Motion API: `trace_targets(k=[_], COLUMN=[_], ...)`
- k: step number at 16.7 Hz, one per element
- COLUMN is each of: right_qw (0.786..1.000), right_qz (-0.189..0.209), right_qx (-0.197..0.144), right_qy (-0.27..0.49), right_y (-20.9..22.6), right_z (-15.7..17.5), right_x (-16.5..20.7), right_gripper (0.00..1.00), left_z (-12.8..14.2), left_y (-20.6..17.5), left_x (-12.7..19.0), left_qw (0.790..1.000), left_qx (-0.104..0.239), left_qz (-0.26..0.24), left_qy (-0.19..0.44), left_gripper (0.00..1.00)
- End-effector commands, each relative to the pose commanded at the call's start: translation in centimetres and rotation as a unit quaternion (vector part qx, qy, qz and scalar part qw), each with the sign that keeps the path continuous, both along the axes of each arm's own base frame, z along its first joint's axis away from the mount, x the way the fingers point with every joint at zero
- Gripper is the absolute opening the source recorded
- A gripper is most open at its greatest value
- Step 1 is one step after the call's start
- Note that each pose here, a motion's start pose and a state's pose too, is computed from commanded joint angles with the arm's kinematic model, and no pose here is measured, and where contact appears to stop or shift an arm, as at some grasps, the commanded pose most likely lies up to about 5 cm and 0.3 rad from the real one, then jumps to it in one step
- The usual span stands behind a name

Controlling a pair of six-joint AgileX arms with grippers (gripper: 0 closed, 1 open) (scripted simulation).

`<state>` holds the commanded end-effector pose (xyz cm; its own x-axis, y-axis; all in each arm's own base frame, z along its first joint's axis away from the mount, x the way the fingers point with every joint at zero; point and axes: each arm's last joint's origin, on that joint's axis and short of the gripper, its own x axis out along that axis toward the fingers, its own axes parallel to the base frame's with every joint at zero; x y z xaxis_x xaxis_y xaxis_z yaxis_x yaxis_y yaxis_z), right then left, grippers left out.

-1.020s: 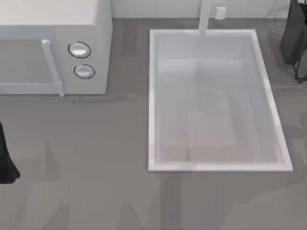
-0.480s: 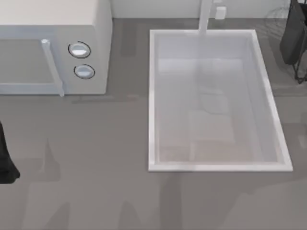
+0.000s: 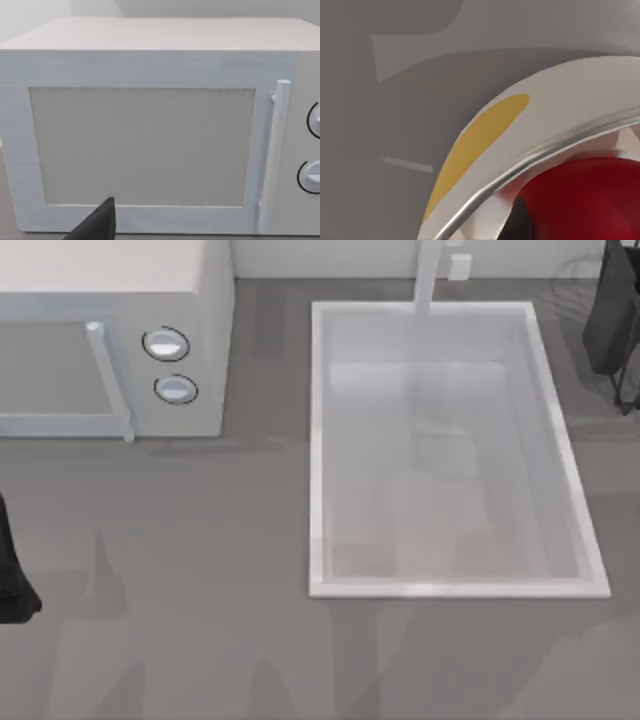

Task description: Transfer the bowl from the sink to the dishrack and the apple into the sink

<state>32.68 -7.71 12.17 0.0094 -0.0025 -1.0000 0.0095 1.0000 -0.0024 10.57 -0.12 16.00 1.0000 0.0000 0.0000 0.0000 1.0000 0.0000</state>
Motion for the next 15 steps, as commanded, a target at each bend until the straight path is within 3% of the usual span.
trace_targets(k=[3,8,15], right_qw=[1.000,1.000,1.000], right_qz=[0.000,0.000,0.000], right_qx=[0.001,0.001,0.001], right_qy=[0.003,0.005,0.005], right_y=[0.1,0.1,0.1], right_z=[-2.6,-3.0,-3.0], right_x=[-0.4,-0.5,-0.5], right_gripper=[1.00,1.00,0.47], left_z=[0.0,0.0,0.0], left_y=[0.0,0.0,0.0], left_x=[0.0,0.0,0.0], left_qw=[1.000,1.000,1.000], left_qx=[0.000,0.000,0.000], left_qz=[0.000,0.000,0.000], left_qy=[0.000,0.000,0.000], left_gripper=[1.00,1.00,1.00])
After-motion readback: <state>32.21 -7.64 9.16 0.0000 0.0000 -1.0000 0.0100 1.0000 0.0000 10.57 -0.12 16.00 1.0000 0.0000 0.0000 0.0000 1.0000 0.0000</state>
